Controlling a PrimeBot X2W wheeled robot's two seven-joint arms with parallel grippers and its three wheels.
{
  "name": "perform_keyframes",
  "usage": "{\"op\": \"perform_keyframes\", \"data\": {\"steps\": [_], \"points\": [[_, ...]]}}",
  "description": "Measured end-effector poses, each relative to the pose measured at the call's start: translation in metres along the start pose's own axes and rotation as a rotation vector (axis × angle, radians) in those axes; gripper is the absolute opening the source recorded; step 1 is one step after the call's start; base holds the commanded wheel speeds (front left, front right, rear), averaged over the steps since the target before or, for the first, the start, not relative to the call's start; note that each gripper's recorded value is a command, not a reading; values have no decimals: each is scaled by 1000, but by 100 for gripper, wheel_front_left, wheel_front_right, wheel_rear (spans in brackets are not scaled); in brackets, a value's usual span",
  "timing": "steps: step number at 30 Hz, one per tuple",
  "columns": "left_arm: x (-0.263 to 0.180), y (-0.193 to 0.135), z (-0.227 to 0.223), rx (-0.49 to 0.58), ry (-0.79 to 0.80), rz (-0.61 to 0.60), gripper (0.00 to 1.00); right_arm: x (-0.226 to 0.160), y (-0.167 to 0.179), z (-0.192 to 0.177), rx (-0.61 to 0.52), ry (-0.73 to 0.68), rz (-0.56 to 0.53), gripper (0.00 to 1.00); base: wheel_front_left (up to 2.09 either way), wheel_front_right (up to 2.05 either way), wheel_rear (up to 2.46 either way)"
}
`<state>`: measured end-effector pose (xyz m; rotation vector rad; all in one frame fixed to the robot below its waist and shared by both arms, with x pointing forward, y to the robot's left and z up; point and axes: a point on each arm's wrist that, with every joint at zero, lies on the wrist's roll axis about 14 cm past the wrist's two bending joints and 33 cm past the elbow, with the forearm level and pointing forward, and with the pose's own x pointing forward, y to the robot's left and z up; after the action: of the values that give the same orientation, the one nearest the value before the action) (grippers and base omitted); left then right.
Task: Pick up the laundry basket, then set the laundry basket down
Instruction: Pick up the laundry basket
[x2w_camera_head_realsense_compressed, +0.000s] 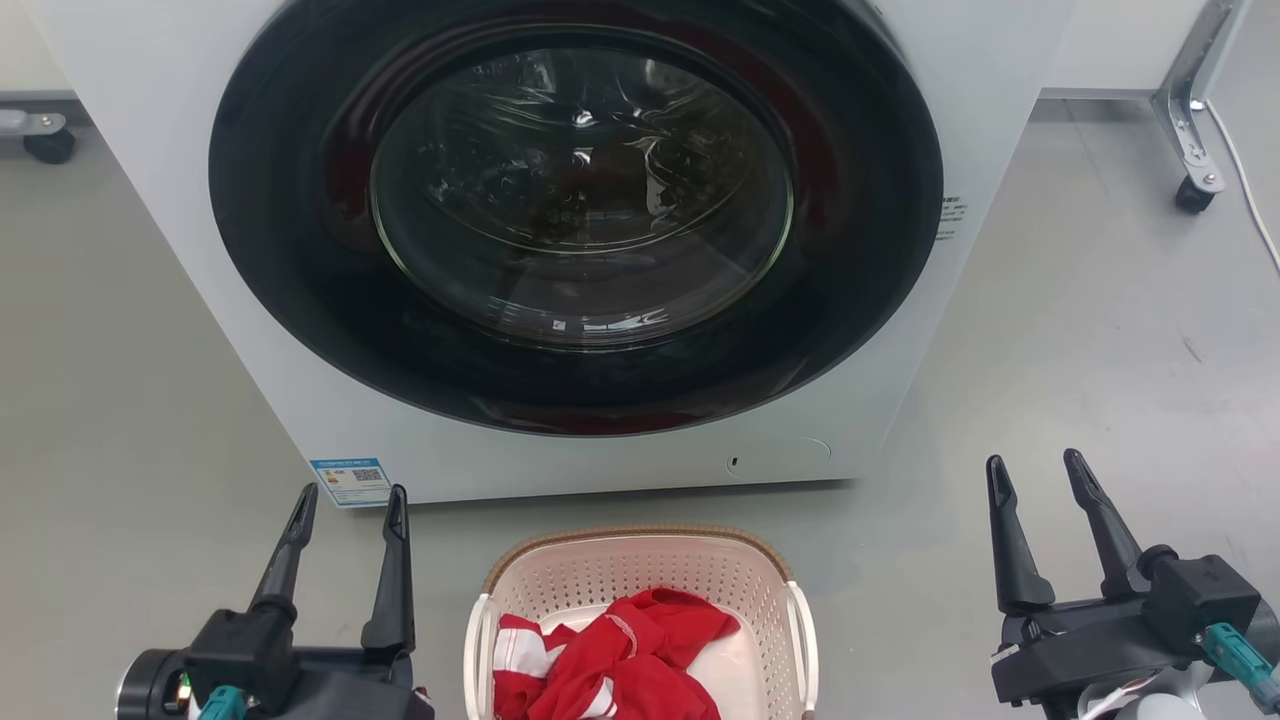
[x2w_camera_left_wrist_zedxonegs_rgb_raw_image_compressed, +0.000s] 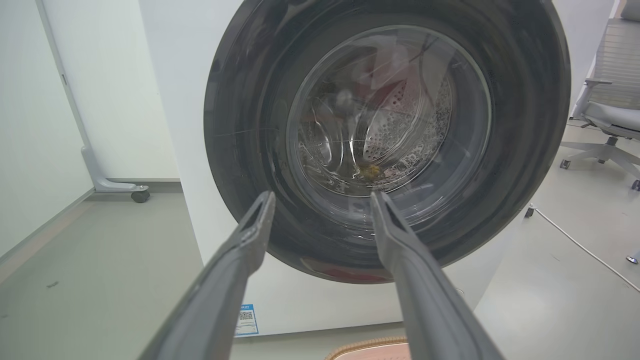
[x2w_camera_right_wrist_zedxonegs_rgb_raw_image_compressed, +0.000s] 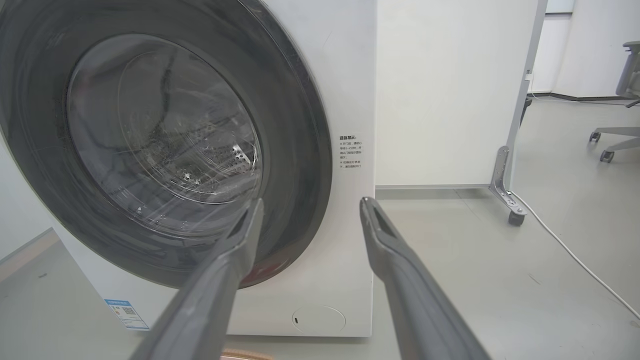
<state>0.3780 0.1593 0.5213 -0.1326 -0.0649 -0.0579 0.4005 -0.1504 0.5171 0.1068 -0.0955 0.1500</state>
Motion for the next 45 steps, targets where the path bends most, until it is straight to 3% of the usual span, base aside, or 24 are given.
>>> {"op": "perform_keyframes", "data": {"steps": [26,45], "points": [[4,1,-4,-4,53,5,100,1,2,-5,6,29,4,100,0,0,0],[31,-7,-74,-41,269,-9,100,23,0,-74,41,240,11,100,0,0,0]]}}
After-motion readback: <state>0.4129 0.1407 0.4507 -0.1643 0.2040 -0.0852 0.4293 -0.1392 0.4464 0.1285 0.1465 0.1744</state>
